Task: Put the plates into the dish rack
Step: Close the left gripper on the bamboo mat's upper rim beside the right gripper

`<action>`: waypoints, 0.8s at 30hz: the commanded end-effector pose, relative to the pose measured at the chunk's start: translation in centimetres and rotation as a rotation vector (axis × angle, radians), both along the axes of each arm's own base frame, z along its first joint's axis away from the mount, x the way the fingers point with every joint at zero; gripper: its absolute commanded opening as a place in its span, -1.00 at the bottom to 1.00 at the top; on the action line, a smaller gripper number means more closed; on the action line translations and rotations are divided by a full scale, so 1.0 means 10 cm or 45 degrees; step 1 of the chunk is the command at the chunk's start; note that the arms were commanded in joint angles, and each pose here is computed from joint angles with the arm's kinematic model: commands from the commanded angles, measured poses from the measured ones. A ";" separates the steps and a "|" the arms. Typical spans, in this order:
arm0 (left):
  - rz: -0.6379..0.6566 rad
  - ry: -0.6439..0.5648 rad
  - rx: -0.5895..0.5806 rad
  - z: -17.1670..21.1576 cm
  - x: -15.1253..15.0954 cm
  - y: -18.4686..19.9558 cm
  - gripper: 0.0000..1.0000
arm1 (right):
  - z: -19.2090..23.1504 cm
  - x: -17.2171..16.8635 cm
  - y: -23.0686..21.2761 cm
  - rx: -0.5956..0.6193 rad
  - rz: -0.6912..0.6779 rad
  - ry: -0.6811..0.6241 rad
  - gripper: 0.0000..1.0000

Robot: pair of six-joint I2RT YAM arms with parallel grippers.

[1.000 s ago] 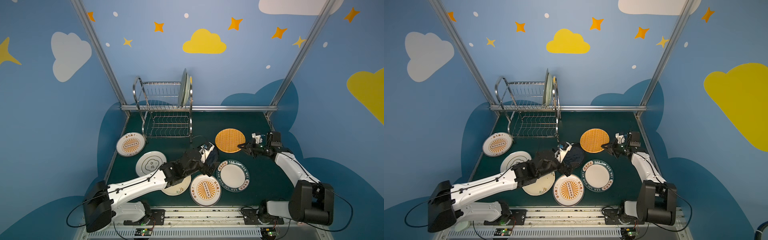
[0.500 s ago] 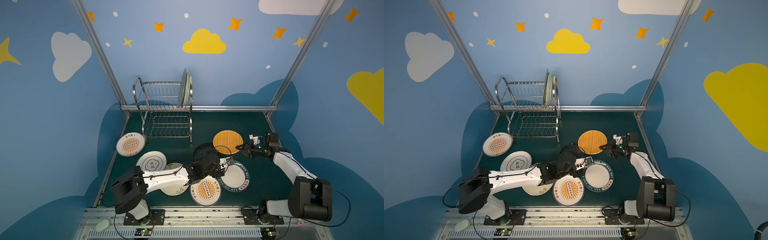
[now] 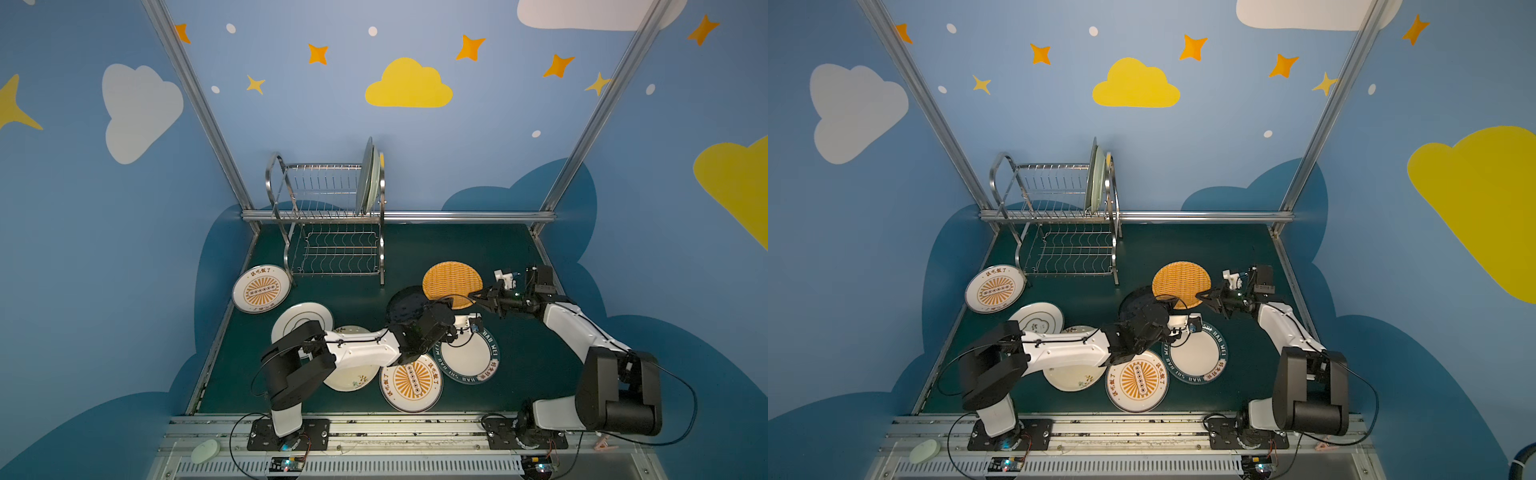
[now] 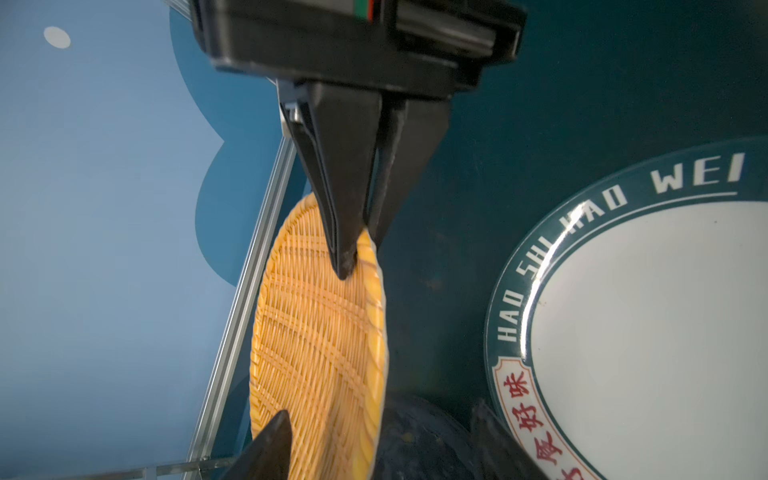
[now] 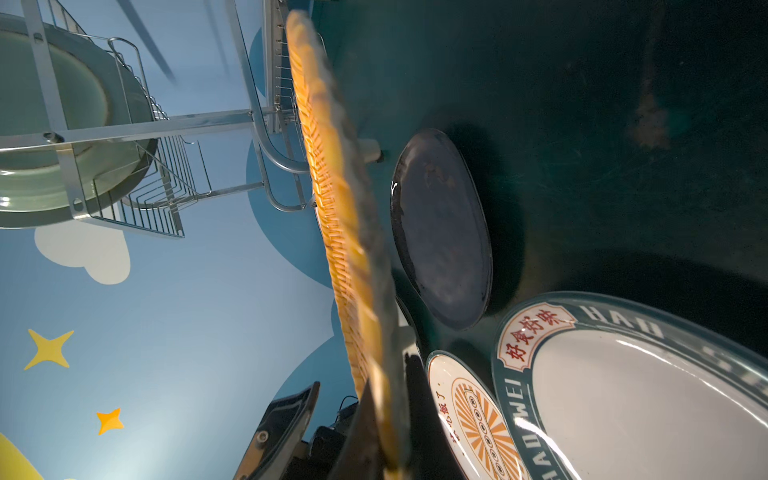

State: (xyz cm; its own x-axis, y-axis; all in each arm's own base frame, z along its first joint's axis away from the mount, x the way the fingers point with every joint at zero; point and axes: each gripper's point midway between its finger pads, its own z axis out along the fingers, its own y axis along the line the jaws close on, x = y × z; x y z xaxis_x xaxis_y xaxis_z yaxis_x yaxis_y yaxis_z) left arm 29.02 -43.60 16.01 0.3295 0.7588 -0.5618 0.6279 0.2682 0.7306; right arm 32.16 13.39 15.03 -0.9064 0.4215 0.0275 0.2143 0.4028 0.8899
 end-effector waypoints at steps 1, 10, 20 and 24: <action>0.001 -0.025 -0.014 0.05 0.06 -0.08 0.19 | 0.06 -0.01 0.07 0.048 0.047 -0.038 -1.00; 0.032 -0.009 0.016 -0.07 0.16 -0.08 -0.01 | 0.03 -0.01 0.08 0.067 0.050 -0.009 -1.00; 0.069 -0.022 0.025 -0.10 0.23 -0.05 -0.36 | 0.02 -0.01 0.09 0.070 0.052 -0.002 -1.00; 0.083 -0.026 0.018 -0.09 0.24 -0.05 -0.50 | 0.03 -0.01 0.08 0.067 0.049 -0.005 -1.00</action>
State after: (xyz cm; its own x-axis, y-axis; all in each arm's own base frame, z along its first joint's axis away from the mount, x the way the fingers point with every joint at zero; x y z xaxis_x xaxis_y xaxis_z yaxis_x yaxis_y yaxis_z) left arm 30.79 -43.85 14.54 0.3008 0.7905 -0.5335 0.6096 0.2708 0.7450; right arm 32.19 13.76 14.67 -0.9112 0.4085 0.0538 0.2256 0.3852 0.8948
